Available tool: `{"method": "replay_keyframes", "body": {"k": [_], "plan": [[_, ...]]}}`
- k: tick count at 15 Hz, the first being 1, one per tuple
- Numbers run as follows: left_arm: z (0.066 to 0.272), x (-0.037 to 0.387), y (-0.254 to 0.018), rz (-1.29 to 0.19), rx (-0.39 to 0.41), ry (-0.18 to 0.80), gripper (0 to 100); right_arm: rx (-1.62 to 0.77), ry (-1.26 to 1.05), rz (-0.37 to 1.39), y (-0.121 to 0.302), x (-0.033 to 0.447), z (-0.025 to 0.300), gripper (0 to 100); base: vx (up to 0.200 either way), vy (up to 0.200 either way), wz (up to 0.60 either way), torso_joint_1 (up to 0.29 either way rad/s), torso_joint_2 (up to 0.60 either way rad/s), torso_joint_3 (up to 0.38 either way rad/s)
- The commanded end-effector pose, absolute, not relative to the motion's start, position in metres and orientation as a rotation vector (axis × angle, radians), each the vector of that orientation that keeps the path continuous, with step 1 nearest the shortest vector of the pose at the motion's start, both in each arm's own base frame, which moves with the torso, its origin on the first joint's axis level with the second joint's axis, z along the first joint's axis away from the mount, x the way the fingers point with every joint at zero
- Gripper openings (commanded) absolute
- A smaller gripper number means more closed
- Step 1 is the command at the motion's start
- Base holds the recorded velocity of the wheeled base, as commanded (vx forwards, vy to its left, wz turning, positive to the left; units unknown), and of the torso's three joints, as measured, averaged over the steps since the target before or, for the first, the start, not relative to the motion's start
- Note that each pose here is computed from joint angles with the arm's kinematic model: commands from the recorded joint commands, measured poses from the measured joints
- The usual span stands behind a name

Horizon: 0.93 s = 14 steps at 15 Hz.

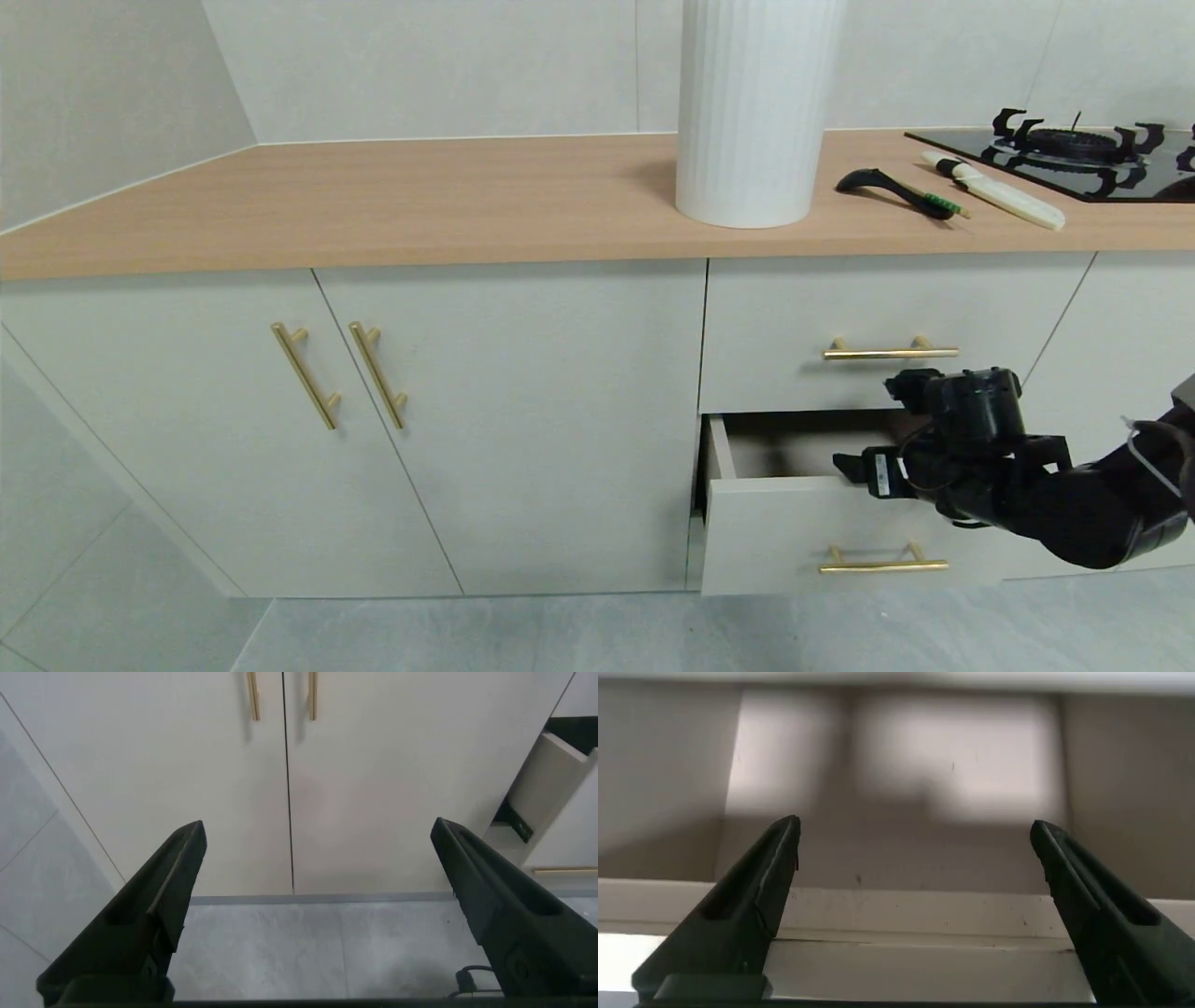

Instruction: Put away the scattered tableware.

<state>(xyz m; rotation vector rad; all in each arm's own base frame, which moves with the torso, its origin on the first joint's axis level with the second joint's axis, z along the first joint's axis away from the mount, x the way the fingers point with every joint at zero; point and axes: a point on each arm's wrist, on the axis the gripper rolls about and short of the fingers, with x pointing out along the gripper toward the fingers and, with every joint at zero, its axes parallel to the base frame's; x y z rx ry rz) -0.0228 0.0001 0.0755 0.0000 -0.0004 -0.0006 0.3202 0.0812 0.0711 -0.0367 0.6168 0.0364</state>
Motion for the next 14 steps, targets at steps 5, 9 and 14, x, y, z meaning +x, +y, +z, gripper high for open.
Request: {"method": "replay_keyframes", "body": {"k": [5, 9, 14], "plan": [[0.075, -0.023, 0.000, 0.000, 0.000, 0.000, 100, -0.077, 0.711, 0.070, 0.086, 0.292, 0.105, 100, 0.000, 0.000, 0.00, 0.000, 0.00, 0.000], [0.075, -0.023, 0.000, 0.000, 0.000, 0.000, 100, -0.108, 0.821, 0.067, 0.085, 0.285, 0.107, 100, 0.000, 0.000, 0.00, 0.000, 0.00, 0.000], [0.076, -0.023, 0.000, 0.000, 0.000, -0.002, 100, -0.157, 0.992, 0.062, 0.084, 0.277, 0.109, 100, 0.000, 0.000, 0.00, 0.000, 0.00, 0.000]]}}
